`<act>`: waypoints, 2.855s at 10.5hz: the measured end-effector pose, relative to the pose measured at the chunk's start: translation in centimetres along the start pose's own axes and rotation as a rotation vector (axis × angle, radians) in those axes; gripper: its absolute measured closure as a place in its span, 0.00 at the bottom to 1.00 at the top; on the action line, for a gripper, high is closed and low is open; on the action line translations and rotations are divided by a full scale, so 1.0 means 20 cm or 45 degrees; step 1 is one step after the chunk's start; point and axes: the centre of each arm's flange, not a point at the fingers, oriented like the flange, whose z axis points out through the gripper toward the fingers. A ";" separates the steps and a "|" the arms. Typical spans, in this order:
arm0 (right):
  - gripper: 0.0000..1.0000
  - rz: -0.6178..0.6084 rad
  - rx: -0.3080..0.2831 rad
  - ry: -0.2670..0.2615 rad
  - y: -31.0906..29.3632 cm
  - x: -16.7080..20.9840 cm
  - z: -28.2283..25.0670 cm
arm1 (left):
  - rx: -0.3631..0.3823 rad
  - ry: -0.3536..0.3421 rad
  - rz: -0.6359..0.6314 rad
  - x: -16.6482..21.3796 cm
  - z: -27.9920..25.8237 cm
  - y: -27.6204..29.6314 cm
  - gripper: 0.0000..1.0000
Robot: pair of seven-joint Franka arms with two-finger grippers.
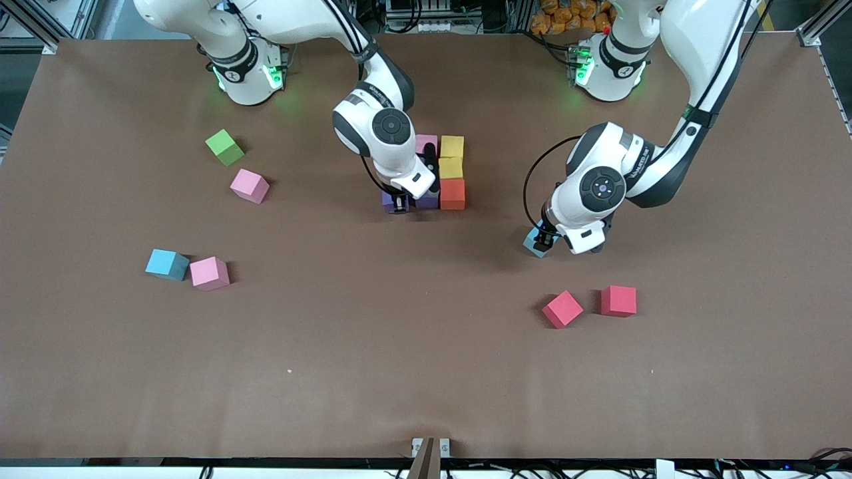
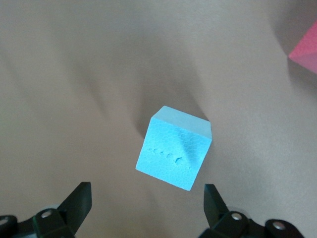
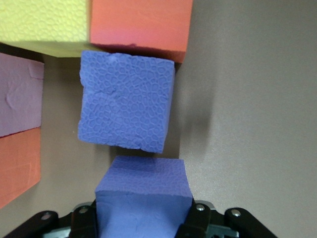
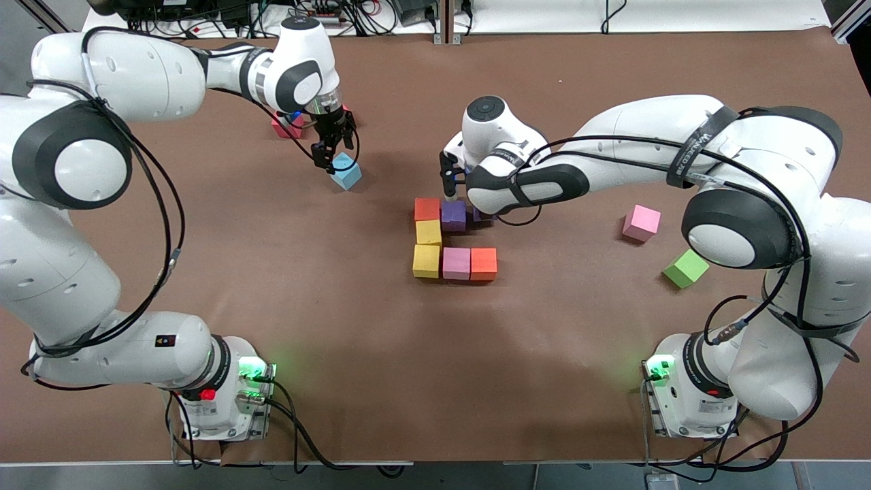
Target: Form number 2 with 11 blocks
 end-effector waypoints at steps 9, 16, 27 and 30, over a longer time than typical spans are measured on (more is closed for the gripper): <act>0.44 0.026 -0.013 0.010 -0.05 0.05 0.04 | 0.026 0.074 0.247 0.02 0.10 0.03 0.00; 0.44 0.052 -0.005 0.003 -0.06 0.05 0.07 | -0.033 0.046 0.254 0.01 0.25 0.09 0.00; 0.01 0.058 -0.016 0.013 -0.08 0.08 0.09 | -0.107 0.066 0.327 -0.02 0.18 0.18 0.44; 0.00 0.059 -0.029 0.025 -0.07 0.08 0.04 | -0.105 0.077 0.458 -0.08 0.19 0.18 0.44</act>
